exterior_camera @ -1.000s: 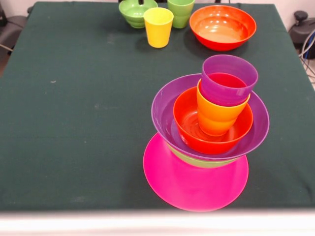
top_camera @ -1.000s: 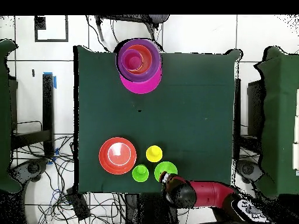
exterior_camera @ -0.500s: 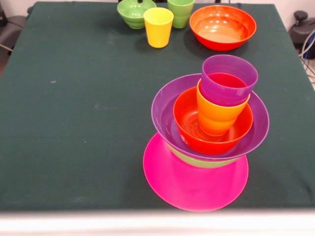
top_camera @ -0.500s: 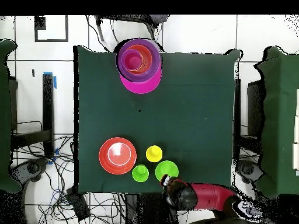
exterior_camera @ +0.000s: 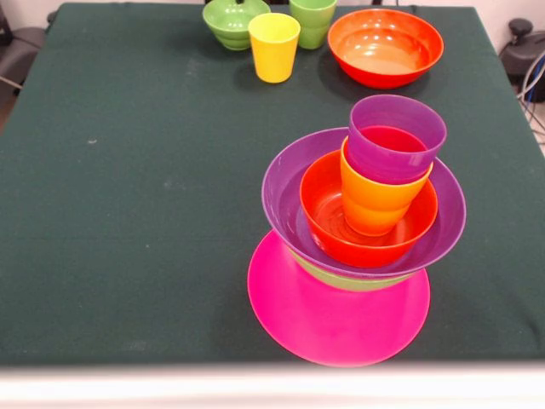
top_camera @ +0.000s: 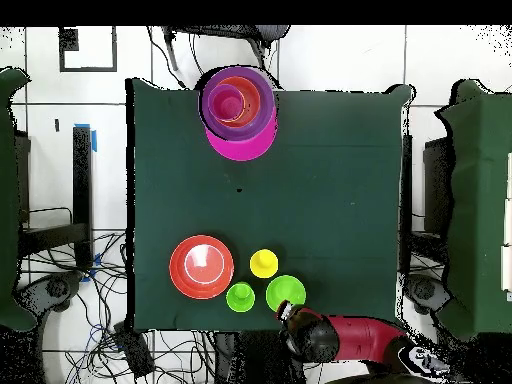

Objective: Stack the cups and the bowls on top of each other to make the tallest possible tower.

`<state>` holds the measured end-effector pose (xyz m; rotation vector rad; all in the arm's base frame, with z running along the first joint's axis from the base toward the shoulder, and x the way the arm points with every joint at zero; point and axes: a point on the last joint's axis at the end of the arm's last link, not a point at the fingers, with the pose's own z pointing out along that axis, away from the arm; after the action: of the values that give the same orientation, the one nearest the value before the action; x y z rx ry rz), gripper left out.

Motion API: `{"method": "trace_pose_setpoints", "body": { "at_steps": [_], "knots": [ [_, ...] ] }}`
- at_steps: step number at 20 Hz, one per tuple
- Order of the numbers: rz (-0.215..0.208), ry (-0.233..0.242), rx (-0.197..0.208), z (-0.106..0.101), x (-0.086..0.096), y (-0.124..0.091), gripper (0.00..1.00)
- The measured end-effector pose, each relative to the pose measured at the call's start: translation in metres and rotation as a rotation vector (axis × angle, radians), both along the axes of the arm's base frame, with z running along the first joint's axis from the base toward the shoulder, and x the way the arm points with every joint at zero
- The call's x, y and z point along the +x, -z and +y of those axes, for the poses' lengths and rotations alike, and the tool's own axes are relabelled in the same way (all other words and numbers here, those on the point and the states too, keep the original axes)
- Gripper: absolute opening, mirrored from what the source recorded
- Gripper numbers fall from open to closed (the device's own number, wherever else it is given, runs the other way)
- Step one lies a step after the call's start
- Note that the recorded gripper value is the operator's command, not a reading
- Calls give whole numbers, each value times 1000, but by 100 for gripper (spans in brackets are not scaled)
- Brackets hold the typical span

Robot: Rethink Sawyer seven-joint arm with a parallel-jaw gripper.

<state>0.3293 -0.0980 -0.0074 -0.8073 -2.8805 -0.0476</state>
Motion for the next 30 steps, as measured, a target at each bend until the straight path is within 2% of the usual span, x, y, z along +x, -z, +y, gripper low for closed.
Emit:
{"method": "trace_pose_setpoints", "body": {
  "at_steps": [8, 12, 21, 22, 25, 30],
  "knots": [
    [-8, -3, -3, -3, 1, 1, 100],
    [-25, -10, -11, -7, 4, 2, 100],
    [-49, -11, -14, -14, 8, 17, 100],
    [-63, -7, -10, -14, 9, 21, 0],
    [-68, -7, -9, -14, 9, 21, 0],
    [-118, 8, -9, -18, 13, 20, 0]
  ]
}}
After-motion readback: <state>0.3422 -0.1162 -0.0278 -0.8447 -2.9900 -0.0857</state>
